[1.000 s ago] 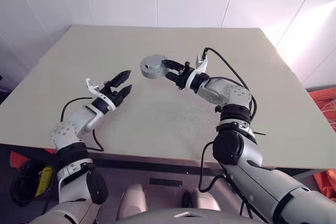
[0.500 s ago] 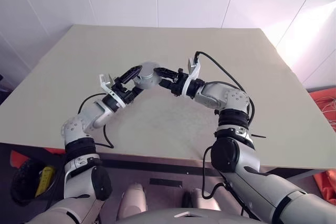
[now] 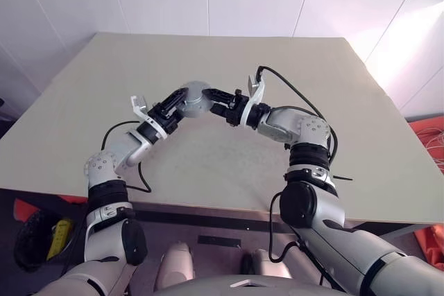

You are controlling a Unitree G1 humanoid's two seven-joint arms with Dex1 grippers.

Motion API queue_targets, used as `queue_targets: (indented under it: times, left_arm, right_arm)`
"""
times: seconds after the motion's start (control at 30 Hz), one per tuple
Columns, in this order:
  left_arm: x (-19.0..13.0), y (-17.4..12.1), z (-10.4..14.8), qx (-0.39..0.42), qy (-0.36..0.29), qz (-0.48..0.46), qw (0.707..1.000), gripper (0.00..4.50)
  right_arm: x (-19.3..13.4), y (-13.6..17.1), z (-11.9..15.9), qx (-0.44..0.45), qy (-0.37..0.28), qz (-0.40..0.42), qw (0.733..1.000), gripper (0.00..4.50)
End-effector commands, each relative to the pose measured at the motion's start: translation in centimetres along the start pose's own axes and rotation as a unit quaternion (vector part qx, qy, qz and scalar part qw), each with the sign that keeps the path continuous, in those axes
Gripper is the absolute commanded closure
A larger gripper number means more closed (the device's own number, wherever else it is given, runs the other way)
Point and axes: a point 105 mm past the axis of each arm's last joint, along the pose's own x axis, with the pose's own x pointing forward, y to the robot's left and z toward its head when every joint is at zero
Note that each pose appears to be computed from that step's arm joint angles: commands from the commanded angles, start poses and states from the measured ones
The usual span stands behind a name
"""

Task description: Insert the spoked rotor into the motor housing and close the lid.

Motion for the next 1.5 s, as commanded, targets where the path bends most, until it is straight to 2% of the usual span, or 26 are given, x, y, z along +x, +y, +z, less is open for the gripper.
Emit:
queue_targets:
  times: [0.03,0.3,0.47,0.6,0.73,0.9,1.03,1.17,1.3,1.5]
  left_arm:
    - [0.3,-1.9,0.2,0.019,0.001,-0.036,0.999,2.3]
    - [0.6,-1.6,0.0,0.023,0.005,-0.025,0.999,2.3]
    - [0.5,-1.5,0.2,0.02,0.001,-0.025,0.999,2.3]
    - [0.5,-1.4,0.4,0.021,-0.003,-0.025,0.999,2.3]
    - [0.1,-1.3,2.3,0.051,-0.056,-0.013,0.997,2.3]
    - [-3.1,-0.4,8.4,0.092,-0.227,0.036,0.969,2.3]
    - [-6.1,0.7,11.0,0.105,-0.303,0.084,0.944,2.3]
    - [-8.6,2.4,12.4,0.106,-0.36,0.142,0.916,2.3]
    - [-9.8,4.0,12.8,0.097,-0.382,0.188,0.9,2.3]
    - [-9.8,4.7,12.9,0.095,-0.388,0.21,0.893,2.3]
  right_arm:
    - [0.0,2.6,0.6,-0.024,-0.009,0.046,0.999,2.48]
    - [-0.2,2.5,0.6,-0.055,-0.013,0.043,0.997,2.48]
    - [-0.1,2.0,1.2,-0.086,-0.039,0.014,0.995,0.92]
    - [0.0,1.1,2.3,-0.1,-0.071,-0.018,0.992,0.92]
    - [-0.2,0.2,3.0,-0.104,-0.089,-0.041,0.99,0.92]
    - [-1.1,-1.3,4.1,-0.104,-0.116,-0.071,0.985,0.92]
    - [-1.5,-1.4,4.5,-0.101,-0.12,-0.071,0.985,0.92]
    - [-1.8,-1.5,4.8,-0.097,-0.122,-0.072,0.985,0.92]
    - [-1.7,-1.6,4.8,-0.096,-0.12,-0.073,0.985,0.92]
    - [-1.4,-1.6,4.6,-0.096,-0.116,-0.073,0.986,0.92]
